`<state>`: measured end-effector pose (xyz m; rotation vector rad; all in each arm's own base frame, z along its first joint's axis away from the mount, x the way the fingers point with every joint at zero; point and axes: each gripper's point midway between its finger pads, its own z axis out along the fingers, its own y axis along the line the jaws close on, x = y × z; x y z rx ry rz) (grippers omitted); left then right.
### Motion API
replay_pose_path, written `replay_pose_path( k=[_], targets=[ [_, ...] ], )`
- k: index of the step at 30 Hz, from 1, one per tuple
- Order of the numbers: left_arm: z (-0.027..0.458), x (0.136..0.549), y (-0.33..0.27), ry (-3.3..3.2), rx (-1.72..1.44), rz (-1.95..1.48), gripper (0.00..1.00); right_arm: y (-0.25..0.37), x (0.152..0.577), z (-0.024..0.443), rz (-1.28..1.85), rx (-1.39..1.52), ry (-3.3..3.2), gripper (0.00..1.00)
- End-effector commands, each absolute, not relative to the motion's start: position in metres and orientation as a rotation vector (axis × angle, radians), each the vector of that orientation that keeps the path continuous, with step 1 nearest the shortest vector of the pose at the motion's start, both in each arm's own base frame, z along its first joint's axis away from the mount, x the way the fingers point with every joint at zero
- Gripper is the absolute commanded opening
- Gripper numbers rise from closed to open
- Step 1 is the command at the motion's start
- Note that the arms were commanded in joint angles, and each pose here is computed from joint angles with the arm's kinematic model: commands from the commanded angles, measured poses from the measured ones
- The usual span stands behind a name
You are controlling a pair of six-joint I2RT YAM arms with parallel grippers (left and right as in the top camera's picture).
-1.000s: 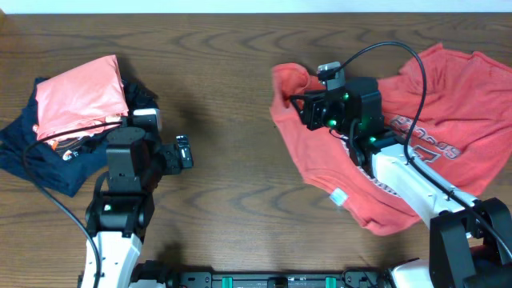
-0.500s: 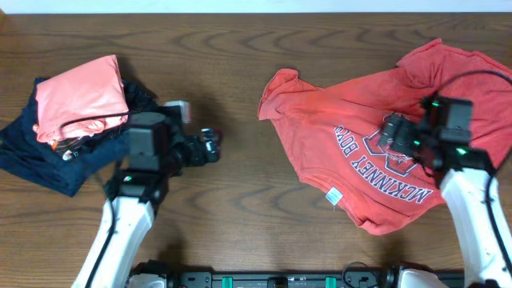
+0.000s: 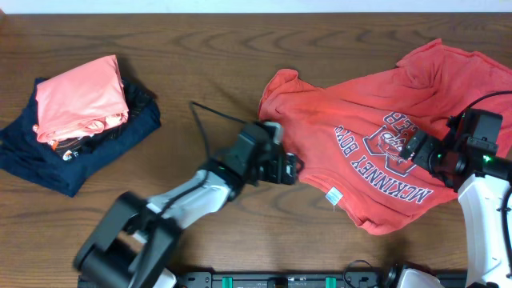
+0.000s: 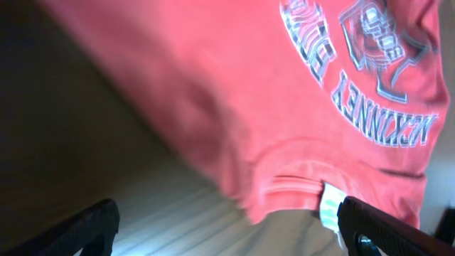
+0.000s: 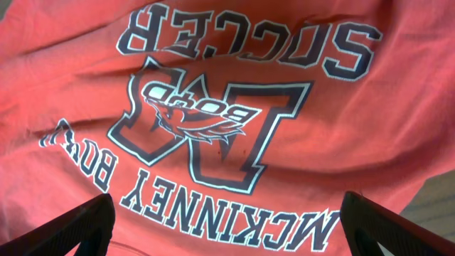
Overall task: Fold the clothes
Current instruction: 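Grasp the shirt's left edge with the left gripper and pull it leftward to spread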
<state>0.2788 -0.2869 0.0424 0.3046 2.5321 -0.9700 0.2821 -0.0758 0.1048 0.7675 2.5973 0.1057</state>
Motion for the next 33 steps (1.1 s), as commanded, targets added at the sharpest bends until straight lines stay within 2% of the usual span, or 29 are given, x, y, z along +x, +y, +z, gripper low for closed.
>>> replay_pose_path(
  k=[1, 4, 6, 8, 9, 16, 23, 24, 25, 27, 28, 33],
  targets=[
    [0.026, 0.266, -0.314, 2.565, 0.288, -1.039, 0.95, -0.079, 0.283, 0.11, 0.091, 0.764, 2.586, 0.99],
    [0.011, 0.259, -0.33, 2.562, 0.307, -1.053, 0.73, -0.079, 0.283, 0.11, 0.092, 0.764, 2.586, 0.99],
    [0.003, 0.257, -0.333, 2.566, 0.315, -1.038, 0.54, -0.079, 0.282, 0.109, 0.091, 0.765, 2.589, 0.99],
    [-0.001, 0.261, -0.33, 2.565, 0.297, -1.001, 0.24, -0.079, 0.282, 0.109, 0.091, 0.766, 2.591, 0.99],
    [-0.003, 0.267, -0.326, 2.559, 0.273, -0.965, 0.06, -0.079, 0.281, 0.109, 0.091, 0.766, 2.591, 0.99],
    [0.034, 0.334, -0.266, 2.416, 0.166, -0.827, 0.06, -0.079, 0.281, 0.109, 0.089, 0.768, 2.592, 0.99],
    [0.125, 0.428, -0.109, 2.157, -0.25, -0.657, 0.06, -0.082, 0.279, 0.108, 0.065, 0.775, 2.595, 0.99],
    [0.136, 0.433, -0.089, 2.13, -0.296, -0.647, 0.06, -0.082, 0.279, 0.108, 0.066, 0.775, 2.595, 0.99],
    [0.143, 0.436, -0.077, 2.116, -0.318, -0.653, 0.24, -0.082, 0.28, 0.108, 0.065, 0.775, 2.595, 0.99],
    [0.149, 0.432, -0.068, 2.122, -0.32, -0.718, 0.79, -0.082, 0.279, 0.108, 0.066, 0.775, 2.595, 0.99],
    [0.146, 0.425, -0.071, 2.154, -0.314, -0.767, 0.98, -0.082, 0.279, 0.108, 0.066, 0.775, 2.596, 0.99],
    [0.086, 0.362, -0.091, 2.514, -0.426, -0.842, 0.98, -0.081, 0.277, 0.107, 0.066, 0.779, 2.607, 0.99]
  ],
)
